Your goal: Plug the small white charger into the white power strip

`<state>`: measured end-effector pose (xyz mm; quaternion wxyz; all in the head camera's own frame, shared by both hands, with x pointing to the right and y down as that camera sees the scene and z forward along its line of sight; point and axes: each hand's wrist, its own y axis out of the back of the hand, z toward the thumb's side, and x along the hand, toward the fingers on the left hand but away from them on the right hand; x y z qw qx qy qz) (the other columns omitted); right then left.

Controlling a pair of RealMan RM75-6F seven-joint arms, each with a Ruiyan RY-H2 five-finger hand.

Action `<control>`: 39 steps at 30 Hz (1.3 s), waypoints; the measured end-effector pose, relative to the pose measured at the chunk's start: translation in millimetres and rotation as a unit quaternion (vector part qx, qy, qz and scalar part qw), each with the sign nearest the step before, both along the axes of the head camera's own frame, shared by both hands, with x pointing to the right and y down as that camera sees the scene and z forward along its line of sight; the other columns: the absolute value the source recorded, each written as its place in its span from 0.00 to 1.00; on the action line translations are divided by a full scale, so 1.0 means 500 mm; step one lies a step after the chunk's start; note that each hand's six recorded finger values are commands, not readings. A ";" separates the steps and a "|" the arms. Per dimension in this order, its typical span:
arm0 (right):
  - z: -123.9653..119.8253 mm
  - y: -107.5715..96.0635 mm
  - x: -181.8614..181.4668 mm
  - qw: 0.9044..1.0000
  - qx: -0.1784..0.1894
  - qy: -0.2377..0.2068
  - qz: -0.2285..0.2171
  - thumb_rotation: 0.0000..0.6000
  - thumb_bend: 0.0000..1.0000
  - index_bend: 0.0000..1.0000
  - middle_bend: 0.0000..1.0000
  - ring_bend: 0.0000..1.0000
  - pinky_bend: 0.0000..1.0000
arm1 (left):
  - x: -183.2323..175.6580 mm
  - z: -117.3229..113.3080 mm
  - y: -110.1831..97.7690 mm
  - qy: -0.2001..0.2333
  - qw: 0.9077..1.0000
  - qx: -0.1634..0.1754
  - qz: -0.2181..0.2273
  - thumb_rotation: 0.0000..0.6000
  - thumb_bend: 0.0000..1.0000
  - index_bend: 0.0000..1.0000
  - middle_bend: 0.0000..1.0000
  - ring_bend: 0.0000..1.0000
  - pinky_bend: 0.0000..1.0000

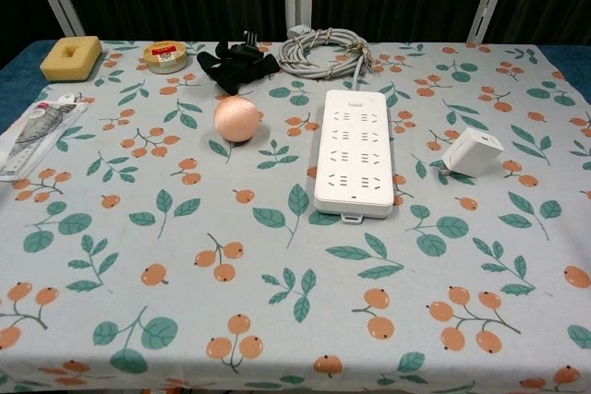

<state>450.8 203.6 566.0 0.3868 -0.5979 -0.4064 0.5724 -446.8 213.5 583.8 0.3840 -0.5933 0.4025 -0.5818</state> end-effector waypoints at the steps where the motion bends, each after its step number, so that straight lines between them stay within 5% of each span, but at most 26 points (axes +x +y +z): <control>1: 0.002 0.001 -0.001 1.000 -0.002 -0.001 0.000 1.00 0.08 0.20 0.26 0.14 0.24 | 0.000 0.001 0.000 0.000 1.000 0.000 0.000 1.00 0.00 0.08 0.04 0.00 0.00; 16: 0.046 -0.035 -0.059 0.998 -0.039 -0.032 -0.045 1.00 0.08 0.21 0.26 0.14 0.26 | 0.003 -0.005 0.004 0.006 1.000 0.009 0.003 1.00 0.00 0.08 0.04 0.00 0.00; 28: 0.196 -0.144 -0.208 0.980 -0.123 -0.096 -0.123 1.00 0.09 0.25 0.30 0.14 0.26 | 0.008 -0.005 -0.006 0.005 1.000 0.007 0.007 1.00 0.00 0.08 0.04 0.00 0.00; 39: 0.295 -0.179 -0.267 0.971 -0.161 -0.110 -0.139 1.00 0.15 0.36 0.36 0.15 0.27 | 0.003 -0.003 -0.005 -0.001 1.000 0.001 -0.001 1.00 0.00 0.08 0.04 0.00 0.00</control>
